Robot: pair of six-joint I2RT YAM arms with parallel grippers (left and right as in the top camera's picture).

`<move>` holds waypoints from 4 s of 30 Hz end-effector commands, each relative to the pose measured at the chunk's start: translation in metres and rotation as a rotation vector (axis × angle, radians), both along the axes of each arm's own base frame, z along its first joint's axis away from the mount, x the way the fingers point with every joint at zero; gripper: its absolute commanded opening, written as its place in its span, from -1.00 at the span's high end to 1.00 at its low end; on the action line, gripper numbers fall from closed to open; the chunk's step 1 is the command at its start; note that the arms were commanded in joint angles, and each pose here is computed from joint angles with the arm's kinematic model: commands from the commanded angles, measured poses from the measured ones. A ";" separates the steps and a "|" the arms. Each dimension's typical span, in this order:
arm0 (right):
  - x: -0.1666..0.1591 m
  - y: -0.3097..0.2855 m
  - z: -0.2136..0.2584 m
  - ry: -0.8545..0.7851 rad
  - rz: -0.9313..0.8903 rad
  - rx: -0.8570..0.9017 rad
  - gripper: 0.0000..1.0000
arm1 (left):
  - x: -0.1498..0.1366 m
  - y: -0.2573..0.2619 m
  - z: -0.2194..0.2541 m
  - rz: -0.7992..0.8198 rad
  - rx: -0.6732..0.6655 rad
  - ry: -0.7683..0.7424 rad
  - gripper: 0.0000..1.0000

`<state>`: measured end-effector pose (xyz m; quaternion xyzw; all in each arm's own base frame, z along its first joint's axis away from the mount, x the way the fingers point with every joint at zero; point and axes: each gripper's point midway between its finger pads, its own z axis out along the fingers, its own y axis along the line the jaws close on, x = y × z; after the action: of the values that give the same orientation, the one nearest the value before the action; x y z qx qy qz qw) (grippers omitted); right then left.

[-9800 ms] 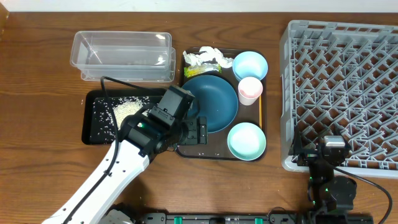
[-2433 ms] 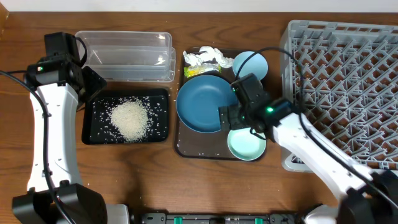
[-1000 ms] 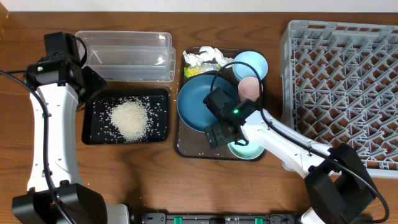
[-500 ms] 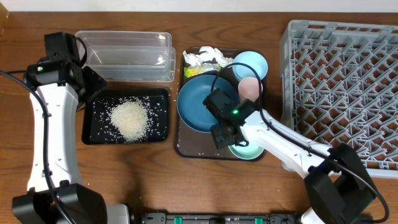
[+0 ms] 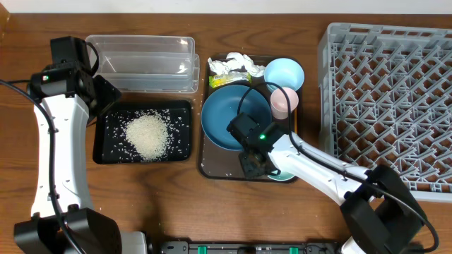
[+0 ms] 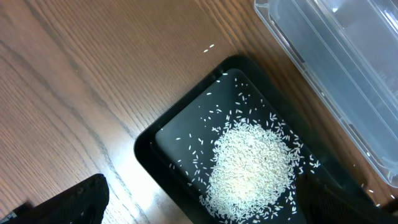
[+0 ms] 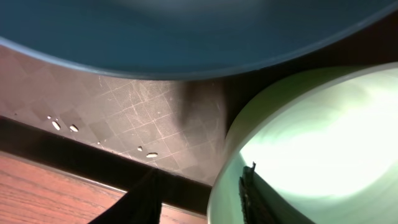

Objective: Sort waste into correct bins and load items into the dishwasher rack
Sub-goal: 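Lower the right gripper and grasp the light-green bowl's rim, then carry the light-green bowl with the right gripper to the dish rack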

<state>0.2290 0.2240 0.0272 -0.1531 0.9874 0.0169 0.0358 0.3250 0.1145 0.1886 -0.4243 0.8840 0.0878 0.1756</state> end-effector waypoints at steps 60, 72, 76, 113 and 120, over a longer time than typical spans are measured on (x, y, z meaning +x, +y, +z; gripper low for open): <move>0.245 -0.246 0.252 -0.718 -0.017 0.945 0.98 | 0.002 0.004 0.006 0.016 0.016 -0.013 -0.95; 0.280 -0.297 0.187 -0.691 -0.021 1.272 0.98 | 0.002 0.004 0.006 0.016 0.016 -0.013 -0.95; 0.287 -0.314 0.167 -0.673 -0.083 1.287 0.98 | 0.002 0.004 0.006 0.016 0.016 -0.013 -0.95; 0.252 -0.415 0.121 -0.493 -0.869 0.796 0.96 | 0.002 0.004 0.006 0.016 0.016 -0.013 -0.95; 0.212 -0.440 0.163 -0.542 -1.023 0.489 0.65 | 0.002 0.004 0.006 0.016 0.016 -0.013 -0.95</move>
<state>0.4567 -0.1877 0.1675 0.3244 0.8508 0.2895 0.2953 0.3250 0.1145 0.1886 -0.4243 0.8840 0.0878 0.1756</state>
